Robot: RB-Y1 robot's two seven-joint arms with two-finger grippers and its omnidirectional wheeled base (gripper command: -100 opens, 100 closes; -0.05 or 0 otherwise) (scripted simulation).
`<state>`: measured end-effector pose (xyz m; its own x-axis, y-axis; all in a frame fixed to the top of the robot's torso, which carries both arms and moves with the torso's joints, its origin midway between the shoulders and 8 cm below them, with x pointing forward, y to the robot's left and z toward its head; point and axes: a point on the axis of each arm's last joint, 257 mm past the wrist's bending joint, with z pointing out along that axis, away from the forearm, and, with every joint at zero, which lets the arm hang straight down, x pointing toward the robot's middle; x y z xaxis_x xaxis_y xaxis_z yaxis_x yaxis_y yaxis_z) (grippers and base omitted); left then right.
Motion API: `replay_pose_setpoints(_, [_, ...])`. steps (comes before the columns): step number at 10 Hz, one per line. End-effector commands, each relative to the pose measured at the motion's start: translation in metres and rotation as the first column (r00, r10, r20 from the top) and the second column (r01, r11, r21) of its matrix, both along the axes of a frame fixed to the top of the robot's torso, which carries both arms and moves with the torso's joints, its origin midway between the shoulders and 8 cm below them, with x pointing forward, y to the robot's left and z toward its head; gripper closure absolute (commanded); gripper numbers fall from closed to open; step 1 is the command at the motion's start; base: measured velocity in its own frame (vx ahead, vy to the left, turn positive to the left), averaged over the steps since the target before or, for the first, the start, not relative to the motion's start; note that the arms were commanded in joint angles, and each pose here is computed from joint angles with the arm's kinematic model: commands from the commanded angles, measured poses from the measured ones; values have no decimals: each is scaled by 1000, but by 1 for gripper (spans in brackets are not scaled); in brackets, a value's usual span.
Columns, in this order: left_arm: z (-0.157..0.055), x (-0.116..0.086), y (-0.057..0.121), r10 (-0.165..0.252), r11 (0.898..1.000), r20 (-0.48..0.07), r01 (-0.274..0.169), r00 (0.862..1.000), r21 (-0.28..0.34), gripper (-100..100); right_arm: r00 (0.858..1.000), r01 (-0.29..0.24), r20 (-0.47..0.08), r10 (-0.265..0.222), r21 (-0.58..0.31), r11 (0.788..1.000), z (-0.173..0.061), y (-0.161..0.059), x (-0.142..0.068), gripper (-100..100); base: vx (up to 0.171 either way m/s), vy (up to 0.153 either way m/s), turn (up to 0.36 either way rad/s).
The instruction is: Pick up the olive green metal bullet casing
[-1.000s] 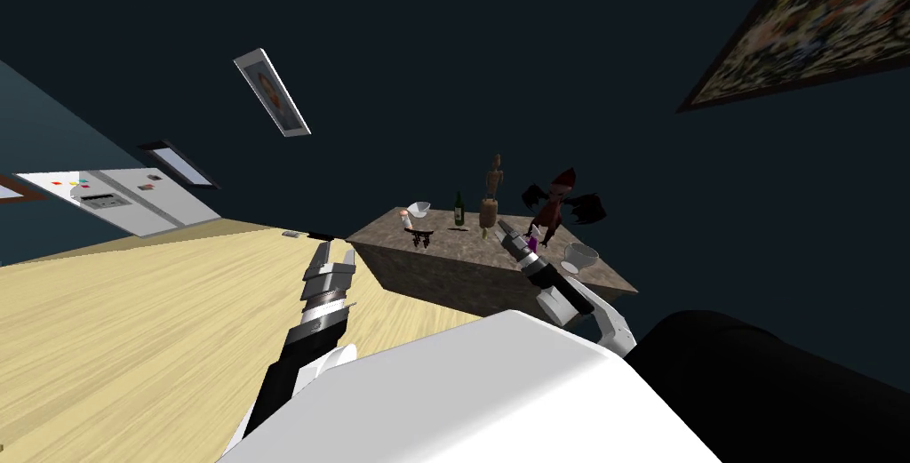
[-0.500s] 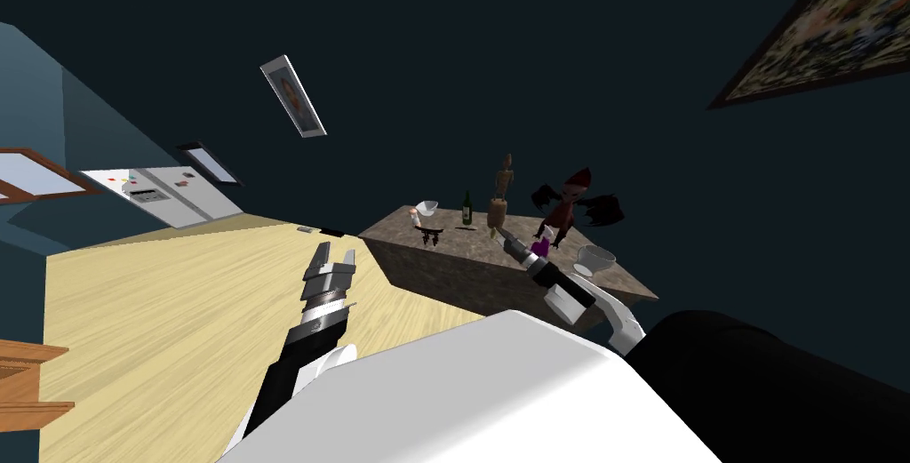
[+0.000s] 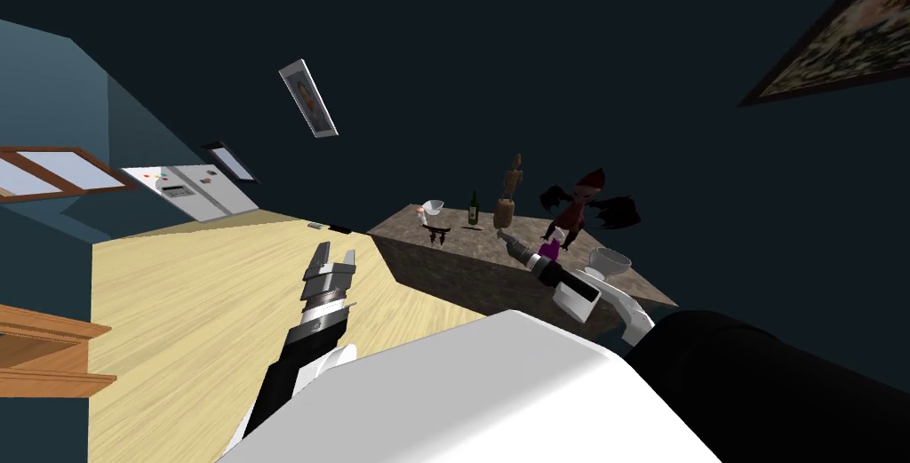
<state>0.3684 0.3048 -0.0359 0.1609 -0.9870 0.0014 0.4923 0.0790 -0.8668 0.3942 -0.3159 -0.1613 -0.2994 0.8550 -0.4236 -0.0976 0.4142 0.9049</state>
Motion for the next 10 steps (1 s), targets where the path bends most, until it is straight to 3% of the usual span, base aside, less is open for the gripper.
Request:
replay_pose_setpoints(1, [0, 0, 0, 0, 1000, 0, 0, 1000, 0, 0, 999, -6, -33, 5, -33, 999, -8, -6, 2, -100, 6, 44, 68])
replay_pose_setpoints(2, [0, 0, 0, 0, 1000, 0, 0, 1000, 0, 0, 996, 5, -90, -10, -55, 998, -26, -17, 1, -100, 17, 54, 137])
replay_pose_setpoints(3, [0, 0, 0, 0, 1000, 0, 0, 1000, 0, 0, 995, -8, -95, 1, -78, 997, -25, -18, 1, -100, 11, 50, 62])
replay_pose_setpoints(4, [0, 0, 0, 0, 1000, 0, 0, 1000, 0, 0, 988, 4, -151, -19, -98, 995, -42, -30, -2, -100, 1, 63, 120])
replay_pose_setpoints(5, [0, 0, 0, 0, 1000, 0, 0, 1000, 0, 0, 988, -11, -155, -9, -123, 992, -40, -32, -1, -100, 8, 49, 69])
replay_pose_setpoints(6, [0, 0, 0, 0, 1000, 0, 0, 1000, 0, 0, 977, -4, -210, -28, -151, 988, -56, -45, -5, -100, 6, 48, 163])
replay_pose_setpoints(7, [0, 0, 0, 0, 1000, 0, 0, 1000, 0, 0, 977, -14, -213, -22, -167, 986, -55, -46, -5, -100, 9, 33, 65])
replay_pose_setpoints(8, [0, 0, 0, 0, 1000, 0, 0, 1000, 0, 0, 963, -10, -266, -44, -197, 980, -71, -60, -10, -100, 14, 29, 124])
replay_pose_setpoints(9, [0, 0, 0, 0, 1000, 0, 0, 1000, 0, 0, 962, -18, -269, -40, -211, 977, -70, -62, -10, -100, 16, 22, 83])
replay_pose_setpoints(10, [0, 0, 0, 0, 1000, 0, 0, 1000, 0, 0, 946, -13, -318, -65, -237, 971, -84, -76, -16, -100, 15, 27, 165])
